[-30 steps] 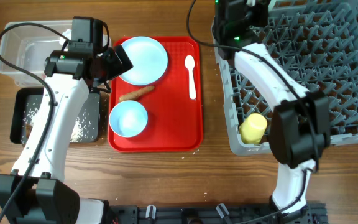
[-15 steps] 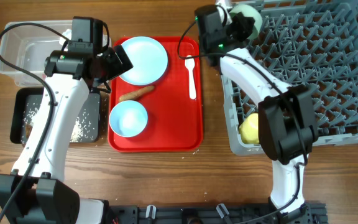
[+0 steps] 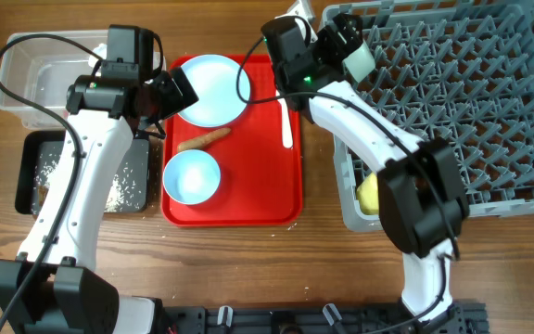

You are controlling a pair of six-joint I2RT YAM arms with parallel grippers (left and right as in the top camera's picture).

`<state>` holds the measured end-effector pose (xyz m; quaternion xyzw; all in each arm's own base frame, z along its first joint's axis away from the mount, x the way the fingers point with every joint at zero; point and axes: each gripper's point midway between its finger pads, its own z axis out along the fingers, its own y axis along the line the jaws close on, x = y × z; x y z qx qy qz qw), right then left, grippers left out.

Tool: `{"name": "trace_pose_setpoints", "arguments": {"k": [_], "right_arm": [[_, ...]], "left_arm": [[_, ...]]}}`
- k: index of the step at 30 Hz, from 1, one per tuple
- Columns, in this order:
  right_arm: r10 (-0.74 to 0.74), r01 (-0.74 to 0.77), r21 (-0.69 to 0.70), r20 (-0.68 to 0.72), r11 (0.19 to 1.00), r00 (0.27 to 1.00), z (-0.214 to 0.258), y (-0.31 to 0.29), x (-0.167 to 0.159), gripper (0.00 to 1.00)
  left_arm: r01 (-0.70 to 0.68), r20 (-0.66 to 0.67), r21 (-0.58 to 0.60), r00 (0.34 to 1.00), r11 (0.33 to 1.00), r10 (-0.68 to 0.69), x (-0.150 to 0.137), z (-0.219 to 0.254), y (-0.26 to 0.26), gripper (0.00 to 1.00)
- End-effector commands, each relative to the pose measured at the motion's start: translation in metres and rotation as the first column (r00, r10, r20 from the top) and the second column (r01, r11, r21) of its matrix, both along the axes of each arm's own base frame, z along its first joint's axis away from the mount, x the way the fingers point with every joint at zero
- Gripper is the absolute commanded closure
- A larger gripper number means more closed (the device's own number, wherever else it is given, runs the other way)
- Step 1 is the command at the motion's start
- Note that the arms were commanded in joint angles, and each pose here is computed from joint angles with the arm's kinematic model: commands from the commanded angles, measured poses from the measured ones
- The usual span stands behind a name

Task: Sort waste into correct bins and load items into the dishwasher rack
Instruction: 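Grasp the light-blue bowl with the right gripper and move it to the rack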

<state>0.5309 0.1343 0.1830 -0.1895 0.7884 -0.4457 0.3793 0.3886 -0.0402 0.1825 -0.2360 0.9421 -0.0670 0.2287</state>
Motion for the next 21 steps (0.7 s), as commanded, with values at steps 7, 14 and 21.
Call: {"name": "trace_pose_setpoints", "arguments": {"k": [7, 14, 21], "right_arm": [[0.695, 0.041, 0.965, -0.216, 0.259, 0.686, -0.017, 0.19, -0.141, 0.0], [0.668, 0.399, 0.902, -0.398, 0.163, 0.628, -0.079, 0.232, -0.185, 0.19], [0.616, 0.475, 0.856, -0.489, 0.203, 0.617, -0.113, 0.252, -0.205, 0.23]], "left_arm": [[-0.01, 0.01, 0.011, 1.0, 1.0, 0.01, 0.002, 0.003, 0.004, 0.0], [-0.01, 0.01, 0.011, 1.0, 1.0, 0.01, 0.002, 0.003, 0.004, 0.0], [0.019, 0.038, -0.048, 0.999, 0.999, -0.017, 0.007, 0.011, -0.007, 0.0]]}}
